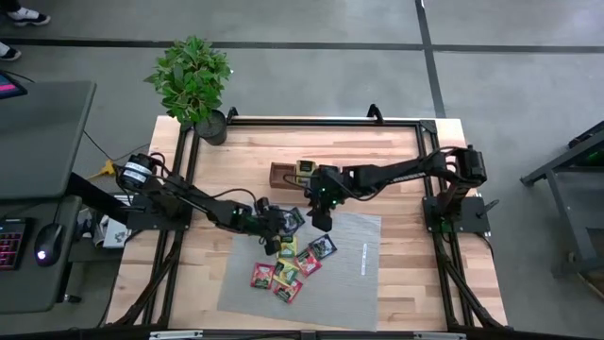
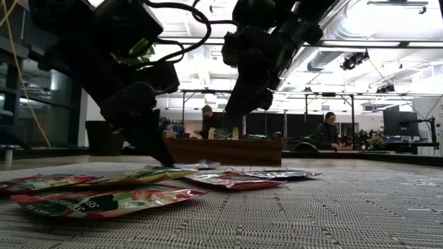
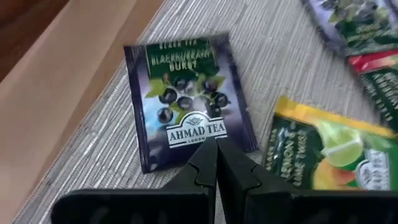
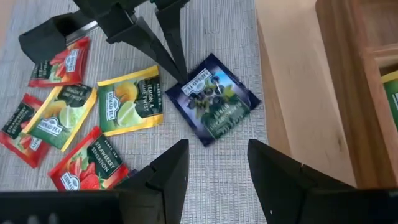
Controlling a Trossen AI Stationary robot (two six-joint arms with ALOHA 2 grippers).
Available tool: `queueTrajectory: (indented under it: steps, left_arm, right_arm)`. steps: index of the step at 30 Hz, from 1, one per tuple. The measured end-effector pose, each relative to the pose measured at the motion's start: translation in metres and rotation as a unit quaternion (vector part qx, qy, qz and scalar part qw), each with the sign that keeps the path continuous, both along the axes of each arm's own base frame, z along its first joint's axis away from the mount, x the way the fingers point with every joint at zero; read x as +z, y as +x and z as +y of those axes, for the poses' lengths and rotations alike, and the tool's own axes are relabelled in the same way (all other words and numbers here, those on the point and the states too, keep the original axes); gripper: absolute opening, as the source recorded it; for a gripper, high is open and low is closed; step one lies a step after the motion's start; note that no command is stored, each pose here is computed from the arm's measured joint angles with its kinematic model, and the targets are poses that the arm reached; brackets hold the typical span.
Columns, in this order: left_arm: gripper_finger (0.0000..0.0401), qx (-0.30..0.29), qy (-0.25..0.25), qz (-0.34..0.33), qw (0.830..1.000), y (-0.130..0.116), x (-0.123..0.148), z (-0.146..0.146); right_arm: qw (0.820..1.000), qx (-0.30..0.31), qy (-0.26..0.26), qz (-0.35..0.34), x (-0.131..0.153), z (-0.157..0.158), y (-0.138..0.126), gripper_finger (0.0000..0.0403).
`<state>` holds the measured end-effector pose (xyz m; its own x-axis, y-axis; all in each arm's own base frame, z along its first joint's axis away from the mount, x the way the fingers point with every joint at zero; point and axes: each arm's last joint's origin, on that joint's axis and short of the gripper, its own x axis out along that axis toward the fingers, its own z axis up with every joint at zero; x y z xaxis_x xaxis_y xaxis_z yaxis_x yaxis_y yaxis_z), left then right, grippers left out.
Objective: Pick & Place Tea
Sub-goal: Put the violet tea bag into the right section of the wooden organizer
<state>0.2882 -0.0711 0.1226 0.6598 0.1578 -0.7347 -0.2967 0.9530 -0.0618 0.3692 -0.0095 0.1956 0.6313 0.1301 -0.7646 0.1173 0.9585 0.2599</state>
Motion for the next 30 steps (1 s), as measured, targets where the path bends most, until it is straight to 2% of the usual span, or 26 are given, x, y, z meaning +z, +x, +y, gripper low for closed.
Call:
queueTrajectory:
  steps: [8, 11, 15, 20, 25, 30]
  left_arm:
    - [0.0001, 0.013, 0.001, 0.029, 0.999, -0.001, -0.01, 0.002]
    - [0.0001, 0.013, 0.002, 0.031, 0.999, 0.0, -0.014, 0.002]
    - [0.0001, 0.014, 0.001, 0.028, 1.0, 0.0, -0.014, 0.002]
    - [0.0001, 0.014, 0.004, 0.03, 0.999, 0.0, -0.015, 0.002]
    - [0.0001, 0.014, 0.006, 0.033, 0.999, 0.0, -0.015, 0.002]
    - [0.0001, 0.014, 0.007, 0.033, 0.999, -0.001, -0.016, 0.002]
  right_arm:
    - [0.999, -0.035, 0.018, 0.009, -0.005, 0.0, 0.002, 0.016]
    - [0.997, -0.067, 0.044, 0.002, -0.006, 0.0, 0.005, 0.016]
    - [0.983, -0.145, 0.11, 0.002, -0.009, -0.004, 0.009, 0.016]
    - [0.966, -0.21, 0.149, 0.026, -0.02, -0.005, 0.011, 0.0161]
    - [0.953, -0.228, 0.194, 0.047, -0.035, -0.003, 0.016, 0.0162]
    - [0.949, -0.238, 0.198, 0.053, -0.047, -0.003, 0.02, 0.0166]
